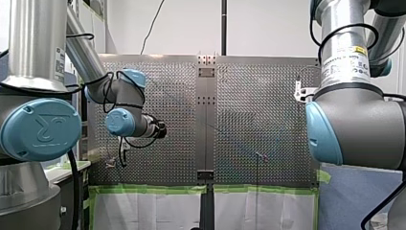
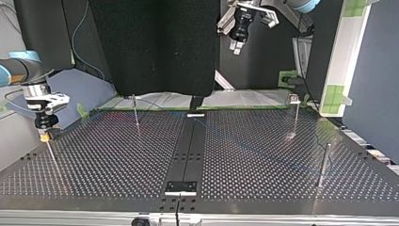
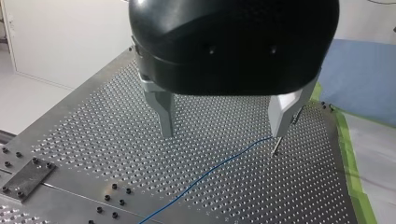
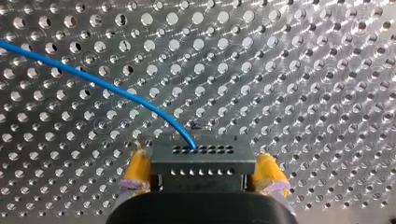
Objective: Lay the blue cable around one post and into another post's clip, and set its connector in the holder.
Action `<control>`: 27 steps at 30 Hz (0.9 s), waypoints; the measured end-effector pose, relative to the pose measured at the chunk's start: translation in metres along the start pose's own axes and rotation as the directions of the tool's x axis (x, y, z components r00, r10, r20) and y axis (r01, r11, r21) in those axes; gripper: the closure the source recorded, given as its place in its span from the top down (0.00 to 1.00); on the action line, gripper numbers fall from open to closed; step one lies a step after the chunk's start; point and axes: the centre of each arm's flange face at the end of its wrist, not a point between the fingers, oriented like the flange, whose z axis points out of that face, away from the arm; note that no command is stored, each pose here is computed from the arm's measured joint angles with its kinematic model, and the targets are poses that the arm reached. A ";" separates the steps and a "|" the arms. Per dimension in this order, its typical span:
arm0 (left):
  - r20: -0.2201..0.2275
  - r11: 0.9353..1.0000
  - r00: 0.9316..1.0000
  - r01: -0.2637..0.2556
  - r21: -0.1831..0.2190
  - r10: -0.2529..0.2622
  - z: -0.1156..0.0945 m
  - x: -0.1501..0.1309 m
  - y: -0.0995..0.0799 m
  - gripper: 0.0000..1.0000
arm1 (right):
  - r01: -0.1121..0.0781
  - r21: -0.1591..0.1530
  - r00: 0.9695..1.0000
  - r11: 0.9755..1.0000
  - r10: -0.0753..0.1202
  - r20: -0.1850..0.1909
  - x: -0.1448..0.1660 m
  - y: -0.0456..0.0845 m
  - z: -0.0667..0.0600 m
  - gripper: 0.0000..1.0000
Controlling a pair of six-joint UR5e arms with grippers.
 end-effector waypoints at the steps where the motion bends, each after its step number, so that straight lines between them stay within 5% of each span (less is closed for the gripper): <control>1: 0.000 1.000 1.000 0.000 0.000 0.000 0.000 0.000 0.000 1.00 | 0.000 -0.002 1.000 1.000 0.000 -0.001 0.000 0.000 0.000 0.99; 27: -0.001 1.000 1.000 0.000 0.002 0.000 0.000 0.000 -0.001 1.00 | 0.001 -0.035 1.000 0.999 -0.001 -0.003 0.001 0.004 0.000 0.99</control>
